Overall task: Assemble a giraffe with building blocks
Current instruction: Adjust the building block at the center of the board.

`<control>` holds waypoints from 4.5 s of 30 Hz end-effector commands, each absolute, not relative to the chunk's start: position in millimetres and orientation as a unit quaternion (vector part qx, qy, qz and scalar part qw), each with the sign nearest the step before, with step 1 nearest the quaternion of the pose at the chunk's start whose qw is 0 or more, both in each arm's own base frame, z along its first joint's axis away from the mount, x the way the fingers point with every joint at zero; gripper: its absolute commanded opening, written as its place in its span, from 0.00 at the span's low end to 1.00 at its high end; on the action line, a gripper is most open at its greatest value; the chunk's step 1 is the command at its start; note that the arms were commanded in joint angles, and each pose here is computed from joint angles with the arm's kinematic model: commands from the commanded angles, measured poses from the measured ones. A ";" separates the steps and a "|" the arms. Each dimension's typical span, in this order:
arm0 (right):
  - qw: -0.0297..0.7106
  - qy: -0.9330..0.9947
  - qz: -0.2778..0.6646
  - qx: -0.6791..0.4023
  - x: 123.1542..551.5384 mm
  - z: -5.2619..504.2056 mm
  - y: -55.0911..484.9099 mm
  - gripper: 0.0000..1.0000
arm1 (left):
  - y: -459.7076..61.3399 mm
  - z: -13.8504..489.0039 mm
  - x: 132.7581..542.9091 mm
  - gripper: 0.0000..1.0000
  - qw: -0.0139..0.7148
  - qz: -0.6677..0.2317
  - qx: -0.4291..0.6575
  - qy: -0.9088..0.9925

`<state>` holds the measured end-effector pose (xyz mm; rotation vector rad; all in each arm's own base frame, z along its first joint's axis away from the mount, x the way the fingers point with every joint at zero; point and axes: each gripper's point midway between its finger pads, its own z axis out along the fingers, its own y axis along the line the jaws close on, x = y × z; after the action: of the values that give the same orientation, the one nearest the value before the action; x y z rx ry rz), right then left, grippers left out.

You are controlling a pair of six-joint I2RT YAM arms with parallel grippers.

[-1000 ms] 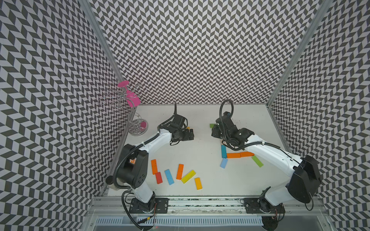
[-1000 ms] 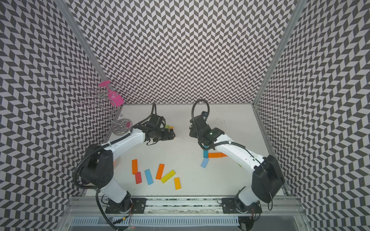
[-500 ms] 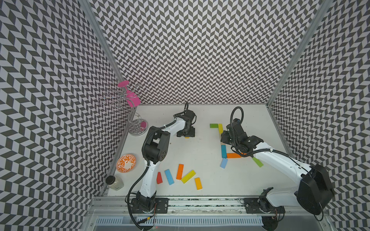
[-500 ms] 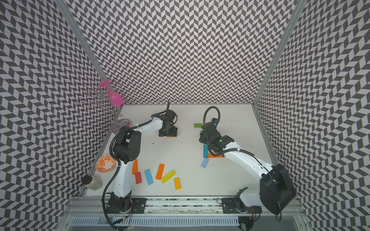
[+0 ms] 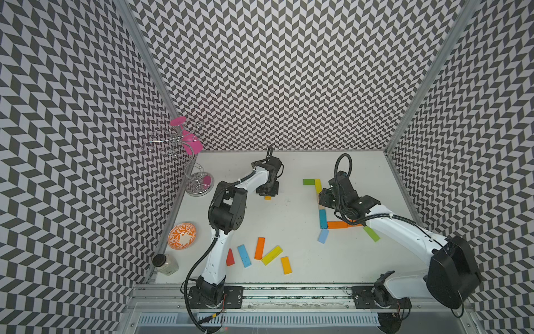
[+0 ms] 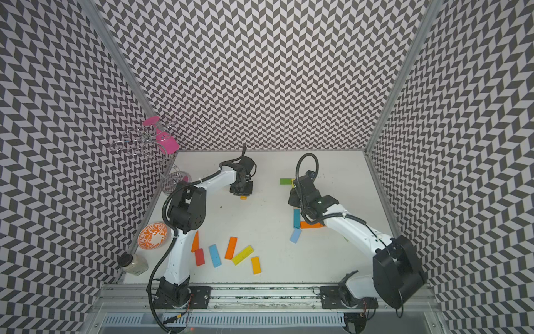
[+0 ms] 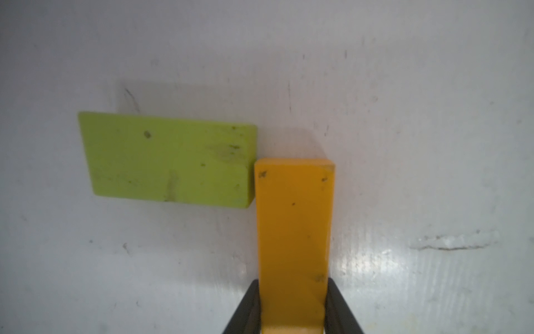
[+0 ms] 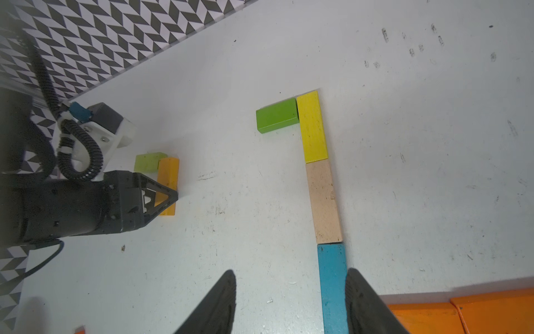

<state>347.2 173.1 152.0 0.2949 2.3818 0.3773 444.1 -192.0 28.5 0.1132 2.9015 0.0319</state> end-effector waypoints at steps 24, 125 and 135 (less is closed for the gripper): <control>0.351 0.917 0.152 0.114 359.0 155.9 175.9 0.59 | -175.3 19.4 452.0 0.30 0.093 0.046 0.036 0.994; 0.347 0.856 0.323 -0.204 139.7 131.9 306.3 0.51 | -182.3 19.7 156.8 0.89 0.055 -0.049 0.048 0.996; 0.345 0.858 0.322 -0.203 138.2 128.0 302.1 0.51 | -211.1 21.3 119.9 0.89 0.027 -0.109 0.036 0.993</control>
<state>136.5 299.7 121.8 -0.5439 2.2685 0.8096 135.8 -205.2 24.3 0.1687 3.0222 -0.2987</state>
